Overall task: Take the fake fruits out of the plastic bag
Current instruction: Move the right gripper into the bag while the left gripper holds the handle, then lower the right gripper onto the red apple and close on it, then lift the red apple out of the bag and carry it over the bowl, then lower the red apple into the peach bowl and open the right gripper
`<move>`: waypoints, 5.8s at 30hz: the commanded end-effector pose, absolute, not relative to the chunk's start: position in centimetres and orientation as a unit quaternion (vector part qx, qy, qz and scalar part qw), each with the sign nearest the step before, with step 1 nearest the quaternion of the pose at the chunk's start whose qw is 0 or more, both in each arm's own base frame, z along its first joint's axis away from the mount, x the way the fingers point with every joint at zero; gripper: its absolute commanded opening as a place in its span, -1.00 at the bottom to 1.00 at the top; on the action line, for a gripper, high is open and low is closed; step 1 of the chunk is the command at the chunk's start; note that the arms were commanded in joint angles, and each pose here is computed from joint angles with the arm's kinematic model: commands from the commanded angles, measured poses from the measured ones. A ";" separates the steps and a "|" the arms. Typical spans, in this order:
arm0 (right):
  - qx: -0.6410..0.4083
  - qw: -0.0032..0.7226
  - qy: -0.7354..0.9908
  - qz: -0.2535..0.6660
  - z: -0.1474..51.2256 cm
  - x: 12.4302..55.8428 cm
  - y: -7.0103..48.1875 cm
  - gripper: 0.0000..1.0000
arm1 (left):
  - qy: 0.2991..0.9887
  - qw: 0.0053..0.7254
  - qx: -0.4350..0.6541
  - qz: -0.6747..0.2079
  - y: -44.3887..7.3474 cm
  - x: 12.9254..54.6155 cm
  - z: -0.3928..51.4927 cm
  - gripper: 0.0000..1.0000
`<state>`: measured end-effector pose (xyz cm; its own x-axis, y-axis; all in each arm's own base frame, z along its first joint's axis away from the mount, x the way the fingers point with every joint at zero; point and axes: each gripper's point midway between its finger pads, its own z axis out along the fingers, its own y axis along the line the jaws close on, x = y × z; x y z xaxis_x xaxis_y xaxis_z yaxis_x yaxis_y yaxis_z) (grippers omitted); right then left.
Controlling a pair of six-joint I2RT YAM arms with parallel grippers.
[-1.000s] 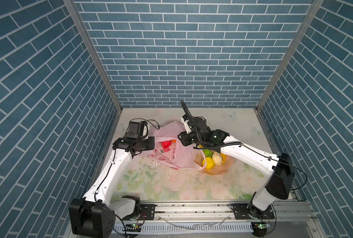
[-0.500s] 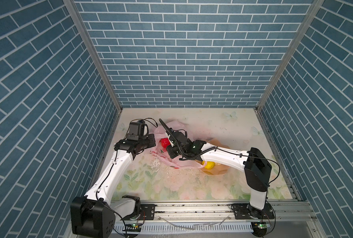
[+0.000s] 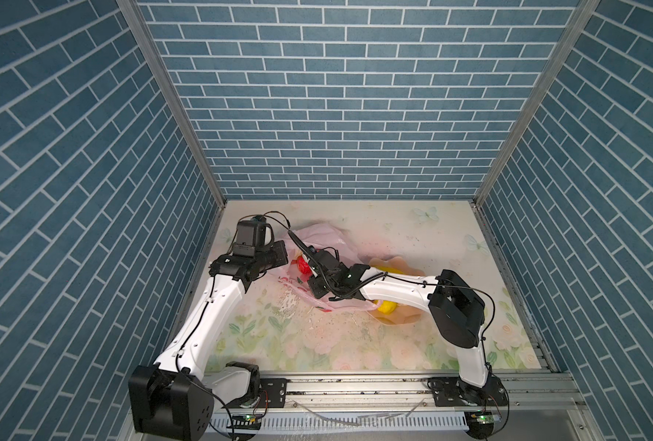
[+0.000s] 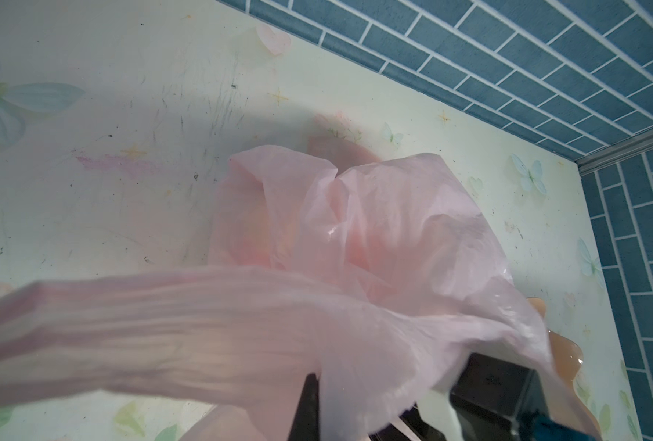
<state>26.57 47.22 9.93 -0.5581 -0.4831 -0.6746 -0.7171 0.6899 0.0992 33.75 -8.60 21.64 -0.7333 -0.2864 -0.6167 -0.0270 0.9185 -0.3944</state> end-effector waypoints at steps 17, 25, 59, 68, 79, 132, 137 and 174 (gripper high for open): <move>-0.318 0.358 0.860 0.177 10.7 32.5 49.9 0.10 | 0.912 0.340 -0.026 -0.229 -10.7 32.0 20.7 -1.00; -0.306 0.364 0.861 0.179 8.4 33.7 51.3 0.35 | 0.914 0.338 -0.009 -0.225 -10.7 31.5 20.4 -1.00; -0.184 0.362 0.885 0.229 6.4 37.4 51.8 0.52 | 0.909 0.335 0.015 -0.249 -11.6 30.3 19.7 -1.00; -0.185 0.356 0.883 0.242 6.4 37.3 51.4 0.02 | 0.913 0.335 0.016 -0.232 -11.1 30.2 19.4 -1.00; -0.199 0.356 0.879 0.248 7.4 36.1 50.2 -0.30 | 0.917 0.341 0.016 -0.204 -10.2 30.6 19.2 -1.00; -0.169 0.366 0.908 0.117 21.0 22.3 24.9 -0.51 | 0.916 0.357 -0.043 -0.176 -8.8 32.4 18.9 -1.00; -0.127 0.362 0.918 0.103 20.4 21.9 21.3 -0.53 | 0.916 0.359 -0.046 -0.170 -8.5 32.4 19.2 -1.00; -0.217 0.256 0.933 0.128 13.6 23.5 28.8 -0.57 | 0.900 0.396 -0.162 -0.080 -0.7 28.5 20.8 -1.00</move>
